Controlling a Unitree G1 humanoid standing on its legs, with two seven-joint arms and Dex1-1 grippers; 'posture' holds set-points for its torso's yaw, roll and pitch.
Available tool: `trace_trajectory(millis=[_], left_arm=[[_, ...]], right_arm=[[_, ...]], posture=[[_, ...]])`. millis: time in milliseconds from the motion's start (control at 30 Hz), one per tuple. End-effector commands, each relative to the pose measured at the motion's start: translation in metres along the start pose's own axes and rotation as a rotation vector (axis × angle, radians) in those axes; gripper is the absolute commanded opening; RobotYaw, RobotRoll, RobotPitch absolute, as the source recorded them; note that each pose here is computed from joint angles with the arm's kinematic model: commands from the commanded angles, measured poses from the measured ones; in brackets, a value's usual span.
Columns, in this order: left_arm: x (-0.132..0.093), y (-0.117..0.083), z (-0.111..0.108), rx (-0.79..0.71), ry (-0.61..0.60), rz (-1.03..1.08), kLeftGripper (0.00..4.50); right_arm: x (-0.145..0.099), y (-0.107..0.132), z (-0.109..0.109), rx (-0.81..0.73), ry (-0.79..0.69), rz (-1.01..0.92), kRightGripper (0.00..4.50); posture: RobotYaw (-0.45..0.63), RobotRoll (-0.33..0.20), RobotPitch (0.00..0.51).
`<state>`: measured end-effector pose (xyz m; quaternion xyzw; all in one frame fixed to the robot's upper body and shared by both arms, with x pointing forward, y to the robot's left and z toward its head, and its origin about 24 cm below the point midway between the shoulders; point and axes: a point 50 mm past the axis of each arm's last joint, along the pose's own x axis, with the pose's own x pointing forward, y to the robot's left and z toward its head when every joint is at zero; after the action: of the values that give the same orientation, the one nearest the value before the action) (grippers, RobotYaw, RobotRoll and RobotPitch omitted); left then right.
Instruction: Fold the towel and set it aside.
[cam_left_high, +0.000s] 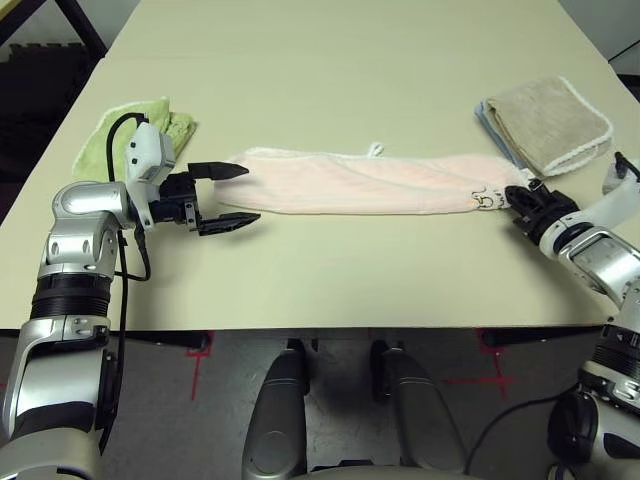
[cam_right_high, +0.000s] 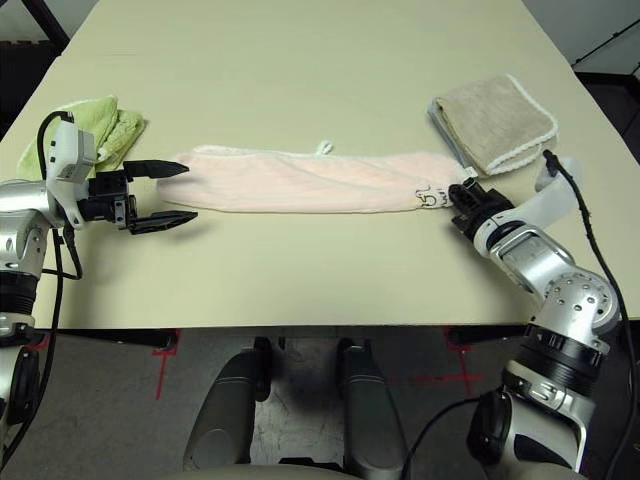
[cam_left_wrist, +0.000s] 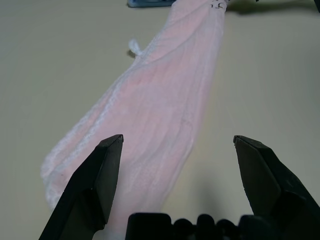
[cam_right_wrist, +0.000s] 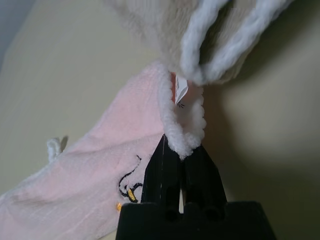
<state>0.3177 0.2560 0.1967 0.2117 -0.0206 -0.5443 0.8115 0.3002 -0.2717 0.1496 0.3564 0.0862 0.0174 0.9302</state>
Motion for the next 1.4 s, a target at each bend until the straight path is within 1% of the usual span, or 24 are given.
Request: trace_trajectory(millis=[33,133,200,267,333,433,567,733,867,967,1167,1300,1400], left_arm=[[0.003,-0.001,0.0,-0.013,-0.028,-0.014,4.5],[0.004,0.0,0.001,-0.011,-0.032,-0.018,4.5],[0.005,0.0,0.001,-0.011,-0.035,-0.02,4.5],[0.005,0.0,0.001,-0.012,-0.037,-0.023,4.5],[0.006,0.0,0.001,-0.012,-0.036,-0.026,4.5],[0.006,0.0,0.001,-0.012,-0.032,-0.033,4.5],[0.008,0.0,0.0,-0.015,-0.031,-0.04,4.5],[0.009,-0.001,0.0,-0.016,-0.032,-0.047,4.5],[0.011,-0.001,0.001,-0.017,-0.031,-0.052,4.5],[0.012,-0.001,0.001,-0.019,-0.03,-0.058,4.5],[0.011,-0.001,0.001,-0.019,-0.022,-0.062,4.5],[0.01,-0.002,0.001,-0.021,-0.016,-0.063,4.5],[0.009,-0.002,0.001,-0.021,-0.011,-0.063,4.5]], right_arm=[[0.001,-0.003,0.004,-0.039,0.004,0.009,0.06],[0.002,0.001,0.003,-0.077,0.023,0.036,0.06],[0.002,0.007,0.0,-0.164,0.038,0.084,0.06],[0.0,0.019,-0.004,-0.274,0.043,0.193,0.06],[-0.002,0.025,-0.006,-0.349,0.044,0.258,0.06],[-0.006,0.032,-0.008,-0.417,0.043,0.35,0.06],[-0.008,0.049,-0.005,-0.448,0.017,0.484,0.06],[-0.007,0.071,-0.011,-0.56,0.071,0.608,0.06],[-0.001,0.086,-0.025,-0.696,0.168,0.664,0.06],[0.01,0.102,-0.04,-0.663,0.197,0.712,0.06],[0.025,0.11,-0.061,-0.684,0.268,0.711,0.06],[0.029,0.114,-0.07,-0.709,0.305,0.715,0.06],[0.032,0.117,-0.075,-0.694,0.318,0.711,0.06]], posture=[[-0.01,0.0,0.246],[-0.01,0.0,0.247],[-0.01,0.0,0.248],[-0.01,0.0,0.248],[-0.01,0.0,0.247],[-0.01,0.0,0.246],[-0.01,0.0,0.246],[-0.01,0.0,0.246],[-0.01,0.0,0.246],[0.0,0.0,0.247],[0.01,0.0,0.246],[0.02,0.0,0.242],[0.02,0.0,0.242]])
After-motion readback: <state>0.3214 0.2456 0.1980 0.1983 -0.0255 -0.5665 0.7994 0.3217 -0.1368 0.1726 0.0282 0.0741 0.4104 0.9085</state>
